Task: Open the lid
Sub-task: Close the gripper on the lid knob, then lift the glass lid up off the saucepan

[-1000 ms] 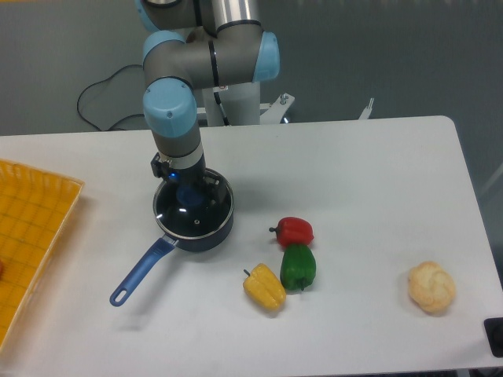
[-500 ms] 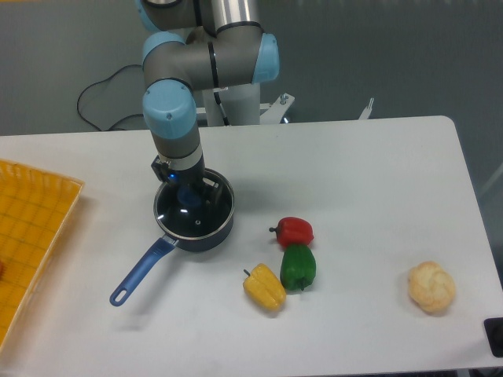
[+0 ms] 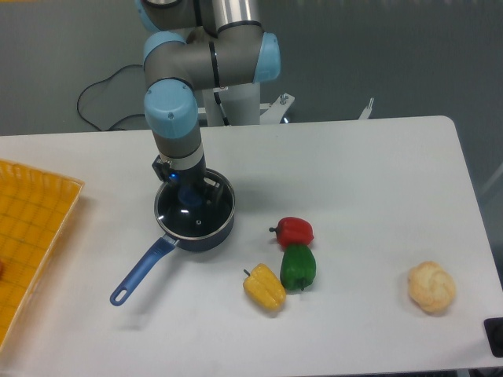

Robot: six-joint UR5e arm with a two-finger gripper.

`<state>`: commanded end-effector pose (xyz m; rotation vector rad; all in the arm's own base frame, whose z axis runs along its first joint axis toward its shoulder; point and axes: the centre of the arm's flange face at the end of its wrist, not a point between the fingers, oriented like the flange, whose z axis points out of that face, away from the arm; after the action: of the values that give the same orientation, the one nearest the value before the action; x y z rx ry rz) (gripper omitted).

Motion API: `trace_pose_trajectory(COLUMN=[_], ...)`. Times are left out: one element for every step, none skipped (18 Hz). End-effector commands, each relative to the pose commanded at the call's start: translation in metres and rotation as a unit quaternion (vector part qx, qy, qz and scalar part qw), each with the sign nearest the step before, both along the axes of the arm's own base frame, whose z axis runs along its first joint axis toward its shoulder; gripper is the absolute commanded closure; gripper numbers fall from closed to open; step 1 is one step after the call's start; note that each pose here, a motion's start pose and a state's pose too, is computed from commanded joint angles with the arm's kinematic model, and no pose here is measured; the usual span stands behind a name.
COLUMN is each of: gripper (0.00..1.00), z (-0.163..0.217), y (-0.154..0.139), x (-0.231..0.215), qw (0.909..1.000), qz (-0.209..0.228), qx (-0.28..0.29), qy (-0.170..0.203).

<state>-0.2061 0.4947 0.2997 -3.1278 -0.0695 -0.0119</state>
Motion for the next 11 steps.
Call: trace_pose_trajectory(gripper=[0.57,0.57,0.57,0.57,0.57,0.57,0.57,0.57,0.57,0.57,0.57], z=[0.001,0.003,0.005,0.01,0.015,0.02,0.025,0.031,0.035,0.038,0.041], y=[0.001,0.001,0.001,0.001,0.0,0.0,0.0,-0.001,-0.002,-0.005,-0.006], x=[-0.001,-0.001,-0.003,-0.003,-0.004,-0.006,-0.008,-0.012,-0.019,-0.024,-0.029], qw=[1.0,1.0,1.0,1.0,1.0,1.0,0.9999,0.9997,0.9995,0.9995,0.9996], qz=[-0.001,-0.001,0.0,0.001,0.002,0.002,0.002,0.001,0.001,0.001,0.004], qx=[0.001,0.002,0.002,0.002,0.0,-0.004,-0.013,-0.021,-0.025,-0.026,-0.024], qy=[0.002,0.003,0.005,0.005,0.003,0.001,-0.006,-0.013,-0.017,-0.018,-0.017])
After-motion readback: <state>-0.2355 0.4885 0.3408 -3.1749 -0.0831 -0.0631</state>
